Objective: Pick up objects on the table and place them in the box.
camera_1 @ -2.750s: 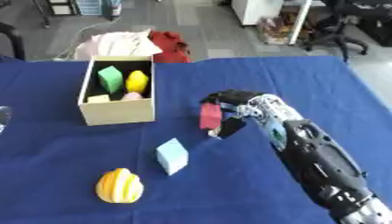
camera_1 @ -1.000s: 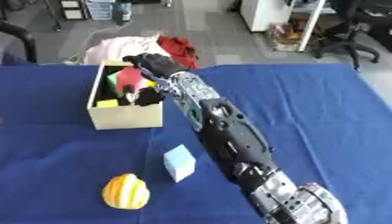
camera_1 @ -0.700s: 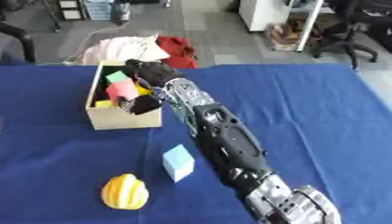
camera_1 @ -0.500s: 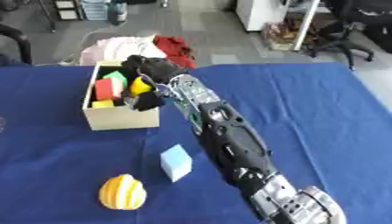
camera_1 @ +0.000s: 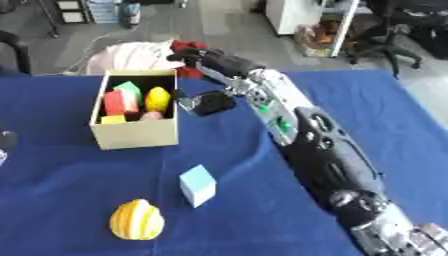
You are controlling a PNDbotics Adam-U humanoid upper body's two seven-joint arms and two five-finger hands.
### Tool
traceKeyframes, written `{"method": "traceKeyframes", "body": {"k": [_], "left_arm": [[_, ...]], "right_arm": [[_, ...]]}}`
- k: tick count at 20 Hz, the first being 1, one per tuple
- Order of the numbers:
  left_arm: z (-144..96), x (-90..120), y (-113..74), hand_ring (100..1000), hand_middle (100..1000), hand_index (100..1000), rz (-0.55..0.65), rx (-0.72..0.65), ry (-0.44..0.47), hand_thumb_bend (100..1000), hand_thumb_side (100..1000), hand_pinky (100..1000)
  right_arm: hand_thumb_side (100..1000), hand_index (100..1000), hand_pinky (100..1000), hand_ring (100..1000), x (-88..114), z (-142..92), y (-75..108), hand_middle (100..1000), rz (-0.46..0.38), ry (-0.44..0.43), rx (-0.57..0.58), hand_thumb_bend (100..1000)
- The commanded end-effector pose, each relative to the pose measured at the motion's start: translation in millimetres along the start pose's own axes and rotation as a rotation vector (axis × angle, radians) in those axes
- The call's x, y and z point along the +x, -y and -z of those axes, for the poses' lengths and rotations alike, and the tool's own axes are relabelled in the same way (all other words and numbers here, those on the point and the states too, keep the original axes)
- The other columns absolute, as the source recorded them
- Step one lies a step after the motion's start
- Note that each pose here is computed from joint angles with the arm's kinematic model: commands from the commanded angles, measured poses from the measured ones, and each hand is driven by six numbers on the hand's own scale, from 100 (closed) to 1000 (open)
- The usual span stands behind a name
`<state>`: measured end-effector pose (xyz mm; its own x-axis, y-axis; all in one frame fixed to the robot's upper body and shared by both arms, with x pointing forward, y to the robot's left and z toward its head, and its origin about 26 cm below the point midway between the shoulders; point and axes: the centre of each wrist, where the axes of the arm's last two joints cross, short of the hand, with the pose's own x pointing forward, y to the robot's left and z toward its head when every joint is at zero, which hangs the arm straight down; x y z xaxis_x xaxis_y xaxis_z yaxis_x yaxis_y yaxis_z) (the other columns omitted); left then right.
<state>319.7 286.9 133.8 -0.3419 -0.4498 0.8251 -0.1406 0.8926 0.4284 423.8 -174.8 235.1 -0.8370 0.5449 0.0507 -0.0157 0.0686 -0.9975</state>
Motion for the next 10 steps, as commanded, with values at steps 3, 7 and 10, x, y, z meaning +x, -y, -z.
{"method": "traceKeyframes", "body": {"k": [3, 7, 10], "left_arm": [[2, 3, -9.9, 681, 676, 715, 0.036, 0.012, 0.015, 452, 445, 869], [3, 2, -9.0, 681, 676, 715, 0.037, 0.006, 0.015, 451, 446, 869], [3, 2, -8.3, 682, 676, 716, 0.037, 0.003, 0.013, 451, 446, 869]], "right_arm": [[666, 1000, 934, 916, 26, -21, 10.9, 993, -0.09, 0.126, 0.162, 218], [623, 1000, 938, 940, 39, -17, -12.8, 1000, -0.165, 0.193, 0.289, 328], [618, 1000, 941, 955, 43, -12, -30.4, 1000, -0.271, 0.231, 0.354, 403]]}}
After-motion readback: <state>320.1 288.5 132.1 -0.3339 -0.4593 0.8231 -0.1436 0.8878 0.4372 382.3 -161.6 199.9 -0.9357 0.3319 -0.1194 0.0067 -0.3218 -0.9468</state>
